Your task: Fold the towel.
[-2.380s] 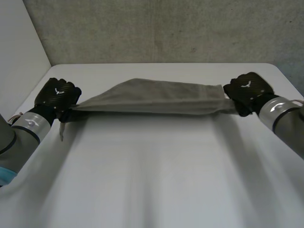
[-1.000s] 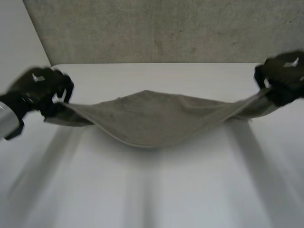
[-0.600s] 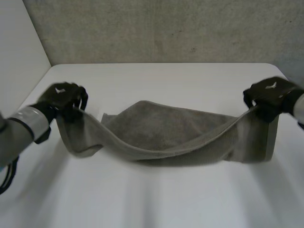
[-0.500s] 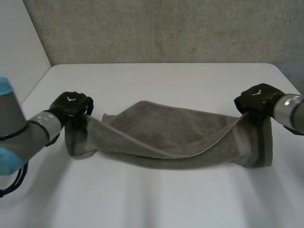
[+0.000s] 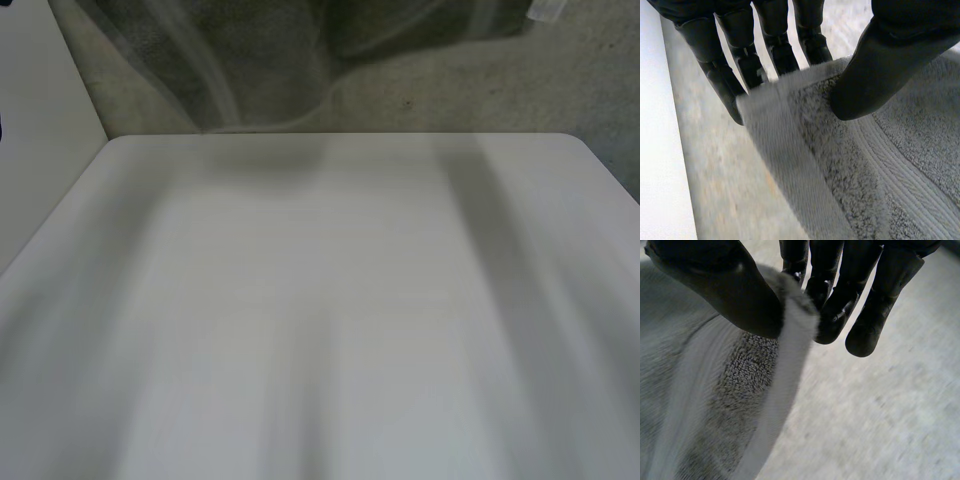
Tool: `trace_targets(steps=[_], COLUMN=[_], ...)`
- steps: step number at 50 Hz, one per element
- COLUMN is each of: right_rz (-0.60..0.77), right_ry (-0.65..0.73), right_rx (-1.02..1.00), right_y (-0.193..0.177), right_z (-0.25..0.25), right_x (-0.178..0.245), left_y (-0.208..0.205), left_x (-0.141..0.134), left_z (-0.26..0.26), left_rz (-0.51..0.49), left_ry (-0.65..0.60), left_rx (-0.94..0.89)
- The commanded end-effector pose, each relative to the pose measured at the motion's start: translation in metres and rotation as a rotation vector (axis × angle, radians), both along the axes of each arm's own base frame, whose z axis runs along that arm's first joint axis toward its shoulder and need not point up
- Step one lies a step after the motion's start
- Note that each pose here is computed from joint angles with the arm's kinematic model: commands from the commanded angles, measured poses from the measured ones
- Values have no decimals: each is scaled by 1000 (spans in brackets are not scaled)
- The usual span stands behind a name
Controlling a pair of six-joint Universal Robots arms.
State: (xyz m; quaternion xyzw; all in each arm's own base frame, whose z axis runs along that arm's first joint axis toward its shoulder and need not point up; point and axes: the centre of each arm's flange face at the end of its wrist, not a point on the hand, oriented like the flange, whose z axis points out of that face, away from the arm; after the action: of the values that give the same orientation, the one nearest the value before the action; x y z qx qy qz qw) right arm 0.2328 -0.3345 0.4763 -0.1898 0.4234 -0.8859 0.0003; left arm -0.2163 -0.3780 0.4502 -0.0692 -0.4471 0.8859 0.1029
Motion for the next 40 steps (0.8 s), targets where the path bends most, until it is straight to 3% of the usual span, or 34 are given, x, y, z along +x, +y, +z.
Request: trace_targets(steps=[1, 7, 9, 13, 18, 24, 40], right_rz=[36, 144, 159, 178, 177, 140, 89], right_ry=[247, 372, 404, 501, 562, 541, 446], right_rx=[343, 545, 589, 683, 731, 731, 675], right_y=[-28, -27, -25, -14, -4, 1, 43], right_z=[-87, -170, -194, -264, -306, -295, -195], right_x=[18, 26, 28, 27, 21, 3, -39], left_y=[-21, -20, -7, 6, 25, 38, 76], left_x=[17, 17, 13, 13, 27, 46, 65], left_z=[-70, -154, -200, -244, -291, -291, -195], left_rz=[42, -73, -118, -128, -124, -131, -152], left_ry=[-57, -184, -300, -434, -577, -597, -456], left_rx=[205, 370, 421, 457, 548, 584, 474])
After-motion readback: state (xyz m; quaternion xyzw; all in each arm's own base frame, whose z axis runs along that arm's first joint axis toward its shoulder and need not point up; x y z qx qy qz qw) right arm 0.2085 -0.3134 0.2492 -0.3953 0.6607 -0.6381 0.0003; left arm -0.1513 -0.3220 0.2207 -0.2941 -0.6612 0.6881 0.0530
